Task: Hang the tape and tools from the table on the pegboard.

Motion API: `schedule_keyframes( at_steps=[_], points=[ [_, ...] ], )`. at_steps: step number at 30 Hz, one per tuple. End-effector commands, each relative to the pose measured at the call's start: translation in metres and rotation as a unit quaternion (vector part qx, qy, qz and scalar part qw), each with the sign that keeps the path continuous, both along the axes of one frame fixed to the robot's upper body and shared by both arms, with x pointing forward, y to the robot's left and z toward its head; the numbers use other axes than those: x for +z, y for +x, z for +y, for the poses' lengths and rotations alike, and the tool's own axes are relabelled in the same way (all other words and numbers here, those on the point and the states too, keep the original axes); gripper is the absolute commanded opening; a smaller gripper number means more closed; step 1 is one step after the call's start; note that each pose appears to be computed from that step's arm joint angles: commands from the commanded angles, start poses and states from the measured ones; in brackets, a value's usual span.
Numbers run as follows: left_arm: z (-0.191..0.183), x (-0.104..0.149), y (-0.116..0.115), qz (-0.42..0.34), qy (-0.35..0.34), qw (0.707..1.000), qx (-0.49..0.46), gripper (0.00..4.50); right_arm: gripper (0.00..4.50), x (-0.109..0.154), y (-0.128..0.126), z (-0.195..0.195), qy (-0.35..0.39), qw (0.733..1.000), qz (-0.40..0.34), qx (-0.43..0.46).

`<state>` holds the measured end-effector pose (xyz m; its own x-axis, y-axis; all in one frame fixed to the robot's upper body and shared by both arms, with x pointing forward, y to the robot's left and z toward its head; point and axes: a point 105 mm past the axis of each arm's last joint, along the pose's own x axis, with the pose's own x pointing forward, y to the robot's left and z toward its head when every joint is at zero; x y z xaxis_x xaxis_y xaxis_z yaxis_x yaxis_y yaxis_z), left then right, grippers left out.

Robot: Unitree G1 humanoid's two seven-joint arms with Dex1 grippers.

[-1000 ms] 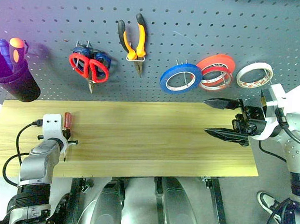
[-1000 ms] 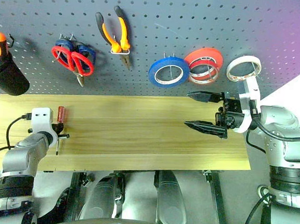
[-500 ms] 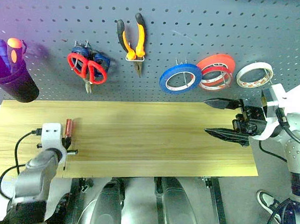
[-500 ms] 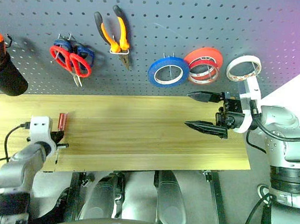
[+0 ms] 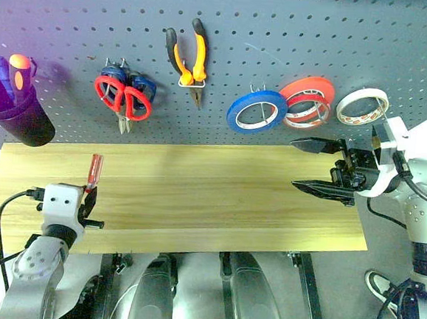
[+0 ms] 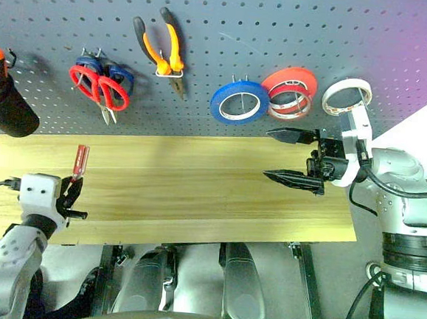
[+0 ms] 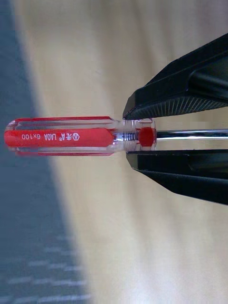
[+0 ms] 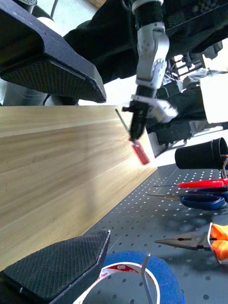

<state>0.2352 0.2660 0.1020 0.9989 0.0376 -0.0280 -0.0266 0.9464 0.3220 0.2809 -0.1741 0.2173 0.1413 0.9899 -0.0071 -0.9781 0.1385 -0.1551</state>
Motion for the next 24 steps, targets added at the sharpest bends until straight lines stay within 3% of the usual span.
schedule_keyframes(
  at_steps=[1,5,10,24],
  points=[
    [-0.011,0.029,-0.009,-0.068,0.055,0.996,-0.027,0.57,4.5,0.007,0.001,0.0,0.001,1.0,-0.023,0.005],
    [-0.008,0.03,-0.015,-0.071,0.038,0.997,-0.019,0.57,4.5,0.008,0.006,-0.002,0.004,1.0,-0.025,0.004],
    [-0.005,0.048,-0.024,-0.104,0.029,0.994,-0.003,0.57,4.5,0.007,0.012,0.0,0.001,0.999,-0.035,0.009],
    [-0.025,0.108,-0.02,-0.207,0.095,0.973,-0.039,0.57,4.5,0.01,0.025,0.003,0.03,0.998,-0.022,0.048]
  ],
)
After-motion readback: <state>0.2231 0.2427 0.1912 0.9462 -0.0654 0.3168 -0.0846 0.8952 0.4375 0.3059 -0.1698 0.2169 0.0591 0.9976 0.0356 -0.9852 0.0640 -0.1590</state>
